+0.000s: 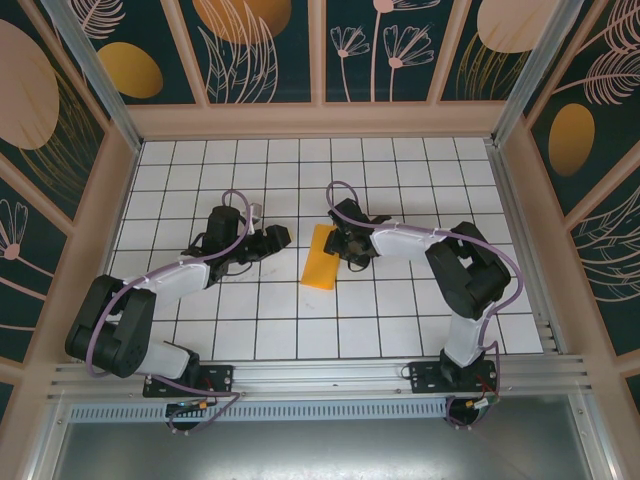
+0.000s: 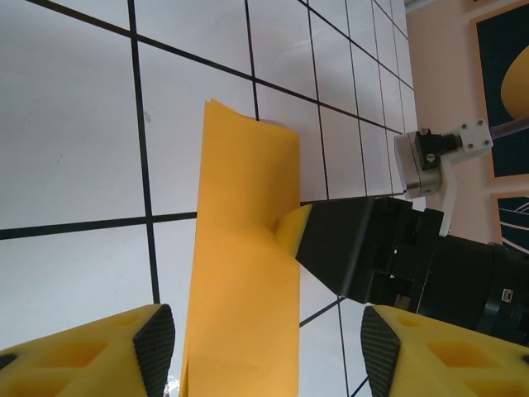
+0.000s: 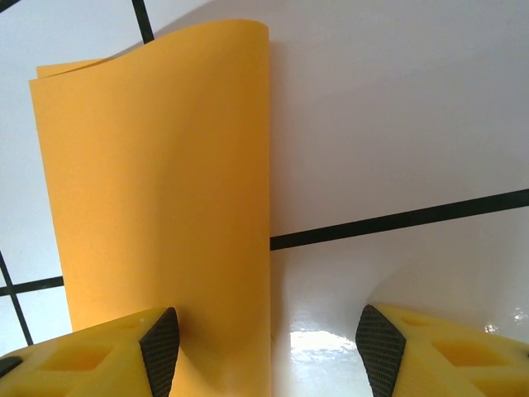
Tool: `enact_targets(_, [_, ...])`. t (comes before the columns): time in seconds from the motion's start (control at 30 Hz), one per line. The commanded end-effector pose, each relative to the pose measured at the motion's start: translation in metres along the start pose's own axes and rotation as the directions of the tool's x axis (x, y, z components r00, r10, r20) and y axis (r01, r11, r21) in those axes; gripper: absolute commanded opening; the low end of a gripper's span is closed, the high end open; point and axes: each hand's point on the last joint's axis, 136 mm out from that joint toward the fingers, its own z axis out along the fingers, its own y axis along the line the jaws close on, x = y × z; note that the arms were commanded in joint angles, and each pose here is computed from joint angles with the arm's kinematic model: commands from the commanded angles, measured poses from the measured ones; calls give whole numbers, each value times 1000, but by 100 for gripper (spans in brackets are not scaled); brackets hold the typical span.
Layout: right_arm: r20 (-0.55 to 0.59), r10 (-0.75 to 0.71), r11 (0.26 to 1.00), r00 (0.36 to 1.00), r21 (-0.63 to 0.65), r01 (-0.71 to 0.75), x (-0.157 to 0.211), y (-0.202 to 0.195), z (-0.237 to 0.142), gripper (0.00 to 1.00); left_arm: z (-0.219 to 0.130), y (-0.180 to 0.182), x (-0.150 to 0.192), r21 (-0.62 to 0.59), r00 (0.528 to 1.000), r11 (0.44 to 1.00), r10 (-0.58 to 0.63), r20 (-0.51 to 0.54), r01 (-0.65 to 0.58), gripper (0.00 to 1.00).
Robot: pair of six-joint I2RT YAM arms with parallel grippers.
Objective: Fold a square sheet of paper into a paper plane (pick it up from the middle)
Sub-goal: Fold the square sheet of paper in half at the center of the table.
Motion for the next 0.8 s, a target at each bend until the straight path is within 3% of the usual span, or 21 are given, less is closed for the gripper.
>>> enact_targets(0.0, [-28, 38, 985, 999, 167, -33, 15, -45, 14, 64, 2, -10, -4, 23, 1000, 999, 23, -1, -23, 64])
enact_targets(0.23, [-3, 36, 993, 999, 116, -35, 12, -37, 7, 63, 2, -8, -3, 17, 1000, 1000, 17, 0, -17, 64])
enact_targets(0.77, [-22, 16, 973, 1000, 230, -10, 21, -50, 18, 62, 4, -8, -3, 20, 1000, 1000, 14, -3, -14, 64])
